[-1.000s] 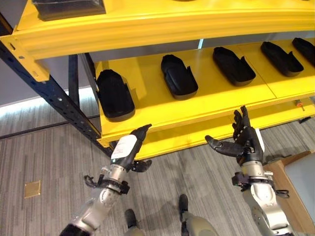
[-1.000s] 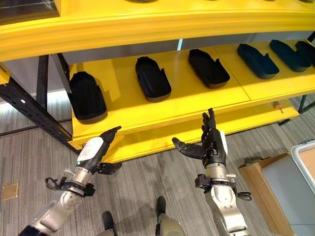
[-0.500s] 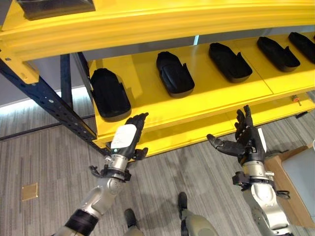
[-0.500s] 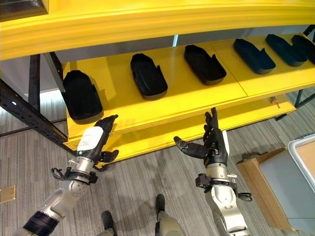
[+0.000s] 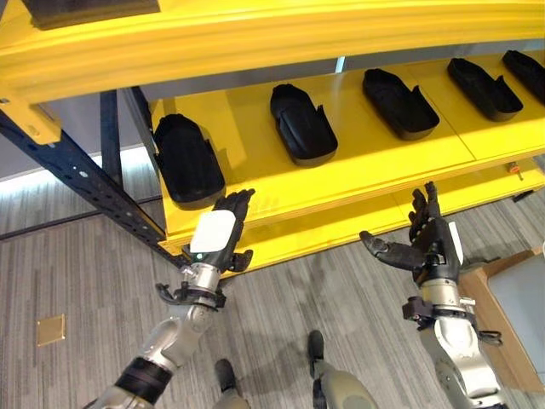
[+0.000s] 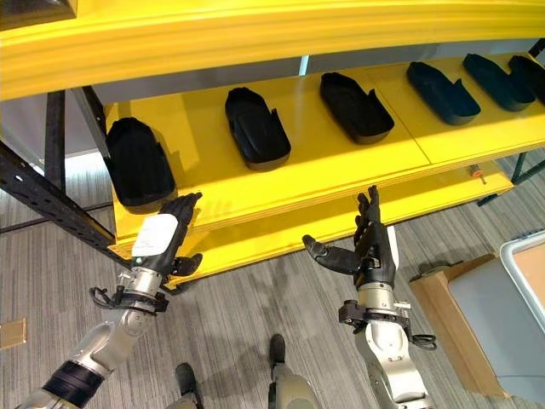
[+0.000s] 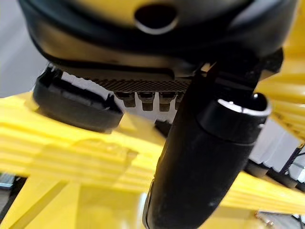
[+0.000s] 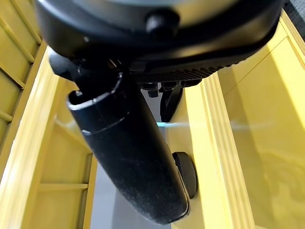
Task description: Move parts from the plastic box to the shelf.
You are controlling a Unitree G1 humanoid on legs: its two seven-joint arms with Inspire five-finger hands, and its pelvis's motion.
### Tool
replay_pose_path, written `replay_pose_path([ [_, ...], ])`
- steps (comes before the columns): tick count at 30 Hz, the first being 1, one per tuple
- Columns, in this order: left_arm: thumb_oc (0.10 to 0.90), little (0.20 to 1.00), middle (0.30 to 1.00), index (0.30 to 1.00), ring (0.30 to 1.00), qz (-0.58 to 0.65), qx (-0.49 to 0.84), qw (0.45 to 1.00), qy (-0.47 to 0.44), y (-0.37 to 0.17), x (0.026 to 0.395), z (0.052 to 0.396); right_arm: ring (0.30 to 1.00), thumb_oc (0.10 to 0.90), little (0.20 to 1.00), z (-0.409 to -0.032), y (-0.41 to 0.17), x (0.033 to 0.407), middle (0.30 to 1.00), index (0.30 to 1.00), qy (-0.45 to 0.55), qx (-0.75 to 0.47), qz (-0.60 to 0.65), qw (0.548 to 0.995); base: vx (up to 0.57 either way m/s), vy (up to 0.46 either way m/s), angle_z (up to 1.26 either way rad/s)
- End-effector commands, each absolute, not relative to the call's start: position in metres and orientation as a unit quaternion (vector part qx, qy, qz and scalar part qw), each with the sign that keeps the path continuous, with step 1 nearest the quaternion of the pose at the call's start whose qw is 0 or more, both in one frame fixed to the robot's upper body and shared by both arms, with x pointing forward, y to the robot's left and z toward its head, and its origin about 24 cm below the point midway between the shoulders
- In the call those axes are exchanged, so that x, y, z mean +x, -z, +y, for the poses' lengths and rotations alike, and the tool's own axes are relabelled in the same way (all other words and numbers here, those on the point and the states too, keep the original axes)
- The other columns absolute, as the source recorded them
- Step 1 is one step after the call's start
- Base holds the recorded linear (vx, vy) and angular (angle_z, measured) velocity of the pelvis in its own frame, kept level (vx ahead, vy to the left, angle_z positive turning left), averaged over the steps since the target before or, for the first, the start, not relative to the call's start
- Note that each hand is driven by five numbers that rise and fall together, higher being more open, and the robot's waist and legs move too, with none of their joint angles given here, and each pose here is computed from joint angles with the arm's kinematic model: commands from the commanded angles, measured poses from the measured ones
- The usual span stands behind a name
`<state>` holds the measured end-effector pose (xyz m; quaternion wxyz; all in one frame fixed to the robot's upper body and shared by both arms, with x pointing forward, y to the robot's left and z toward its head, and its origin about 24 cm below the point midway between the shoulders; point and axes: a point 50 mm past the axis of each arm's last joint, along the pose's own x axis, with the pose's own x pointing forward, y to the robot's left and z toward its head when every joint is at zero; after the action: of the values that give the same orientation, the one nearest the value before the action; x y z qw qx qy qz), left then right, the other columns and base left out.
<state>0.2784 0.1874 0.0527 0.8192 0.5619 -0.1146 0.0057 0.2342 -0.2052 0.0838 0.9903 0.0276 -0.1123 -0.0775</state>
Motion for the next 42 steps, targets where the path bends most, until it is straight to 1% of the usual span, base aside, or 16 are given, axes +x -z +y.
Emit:
replay_pose_path([
  [1, 0.900, 1.000, 1.000, 1.000, 1.000, -0.207, 0.564, 0.797, -0.064, -0.097, 0.302, 0.185, 1.000, 0.900, 1.000, -0.203, -0.145, 0.234, 1.000, 1.000, 0.067, 0.053, -0.281, 0.956, 0.00, 0.000, 0.00],
  [11, 0.900, 1.000, 1.000, 1.000, 1.000, -0.150, 0.590, 0.788, -0.090, -0.078, 0.310, 0.200, 1.000, 0.900, 1.000, -0.202, -0.147, 0.234, 1.000, 1.000, 0.064, 0.055, -0.285, 0.955, 0.00, 0.000, 0.00],
  [14, 0.900, 1.000, 1.000, 1.000, 1.000, -0.143, 0.591, 0.786, -0.108, -0.079, 0.313, 0.206, 1.000, 0.900, 1.000, -0.201, -0.147, 0.235, 1.000, 1.000, 0.064, 0.055, -0.287, 0.954, 0.00, 0.000, 0.00],
  [15, 0.900, 1.000, 1.000, 1.000, 1.000, -0.136, 0.590, 0.786, -0.130, -0.081, 0.314, 0.213, 1.000, 0.900, 1.000, -0.200, -0.147, 0.235, 1.000, 1.000, 0.063, 0.053, -0.287, 0.954, 0.00, 0.000, 0.00],
  [23, 0.900, 1.000, 1.000, 1.000, 1.000, -0.128, 0.587, 0.781, -0.169, -0.087, 0.317, 0.226, 1.000, 0.900, 1.000, -0.198, -0.145, 0.235, 1.000, 1.000, 0.060, 0.053, -0.283, 0.956, 0.00, 0.000, 0.00],
  [42, 0.900, 1.000, 1.000, 1.000, 1.000, -0.099, 0.587, 0.784, -0.179, -0.076, 0.302, 0.242, 1.000, 0.900, 1.000, -0.199, -0.145, 0.235, 1.000, 1.000, 0.058, 0.051, -0.278, 0.957, 0.00, 0.000, 0.00],
])
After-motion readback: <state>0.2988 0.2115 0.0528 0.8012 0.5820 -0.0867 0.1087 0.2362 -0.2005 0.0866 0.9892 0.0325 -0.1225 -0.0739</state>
